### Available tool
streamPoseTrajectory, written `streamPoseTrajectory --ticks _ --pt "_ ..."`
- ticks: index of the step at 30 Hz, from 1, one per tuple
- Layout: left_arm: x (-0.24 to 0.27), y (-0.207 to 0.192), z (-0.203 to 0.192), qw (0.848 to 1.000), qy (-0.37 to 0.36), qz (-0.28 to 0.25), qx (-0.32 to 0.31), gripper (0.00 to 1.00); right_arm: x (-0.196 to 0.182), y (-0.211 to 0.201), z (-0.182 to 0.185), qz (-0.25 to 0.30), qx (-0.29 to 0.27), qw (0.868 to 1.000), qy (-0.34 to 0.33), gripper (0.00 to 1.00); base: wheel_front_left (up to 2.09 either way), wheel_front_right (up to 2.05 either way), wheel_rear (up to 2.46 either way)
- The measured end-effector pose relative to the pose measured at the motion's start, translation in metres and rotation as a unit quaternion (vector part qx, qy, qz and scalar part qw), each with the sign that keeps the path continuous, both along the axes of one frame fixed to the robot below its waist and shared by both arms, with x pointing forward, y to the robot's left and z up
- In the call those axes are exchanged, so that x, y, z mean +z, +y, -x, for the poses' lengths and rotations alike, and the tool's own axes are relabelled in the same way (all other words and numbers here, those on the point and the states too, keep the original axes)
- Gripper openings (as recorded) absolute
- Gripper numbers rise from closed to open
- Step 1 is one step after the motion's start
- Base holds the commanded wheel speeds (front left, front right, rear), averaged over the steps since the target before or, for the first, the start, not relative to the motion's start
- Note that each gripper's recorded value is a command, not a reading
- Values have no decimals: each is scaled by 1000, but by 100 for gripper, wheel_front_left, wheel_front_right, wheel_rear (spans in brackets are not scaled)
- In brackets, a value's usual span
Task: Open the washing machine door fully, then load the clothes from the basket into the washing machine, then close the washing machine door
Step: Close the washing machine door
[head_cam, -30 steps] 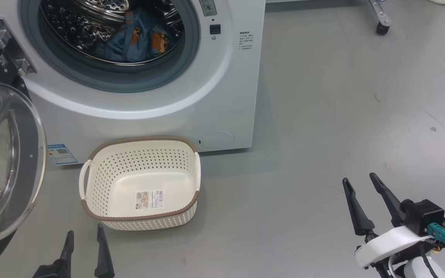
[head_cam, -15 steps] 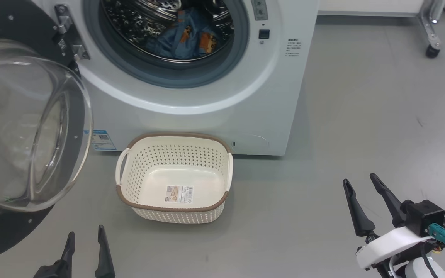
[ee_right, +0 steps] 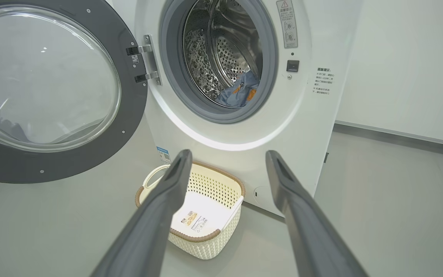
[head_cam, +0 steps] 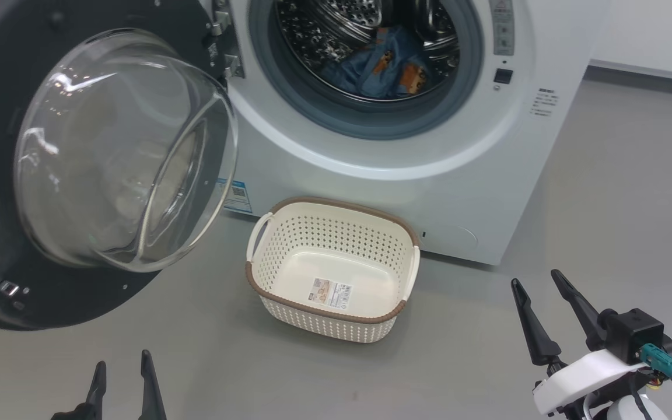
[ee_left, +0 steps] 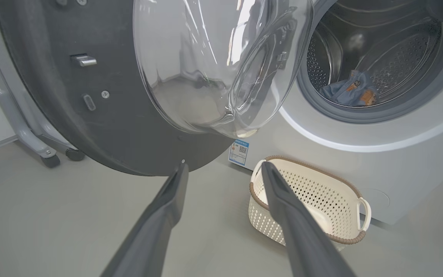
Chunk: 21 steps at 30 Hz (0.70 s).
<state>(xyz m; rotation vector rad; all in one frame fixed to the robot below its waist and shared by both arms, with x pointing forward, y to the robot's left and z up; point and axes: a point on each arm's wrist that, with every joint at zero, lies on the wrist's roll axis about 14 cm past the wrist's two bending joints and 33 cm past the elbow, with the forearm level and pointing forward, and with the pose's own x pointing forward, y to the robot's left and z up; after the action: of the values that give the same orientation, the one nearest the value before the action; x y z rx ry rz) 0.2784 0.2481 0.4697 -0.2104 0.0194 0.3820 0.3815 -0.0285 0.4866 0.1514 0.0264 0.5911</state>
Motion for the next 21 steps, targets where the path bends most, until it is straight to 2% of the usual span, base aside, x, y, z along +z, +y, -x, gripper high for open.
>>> streamPoseTrajectory --ticks 7,13,21 --pt "3 21 26 999 -6 0 47 100 2 28 -1 -1 37 999 -2 100 0 0 0" --pt "4 46 54 995 -8 -2 101 100 2 62 9 -3 91 996 -1 100 0 0 0" --pt "5 58 66 992 -5 -5 128 100 -4 79 12 -1 119 993 5 100 0 0 0"
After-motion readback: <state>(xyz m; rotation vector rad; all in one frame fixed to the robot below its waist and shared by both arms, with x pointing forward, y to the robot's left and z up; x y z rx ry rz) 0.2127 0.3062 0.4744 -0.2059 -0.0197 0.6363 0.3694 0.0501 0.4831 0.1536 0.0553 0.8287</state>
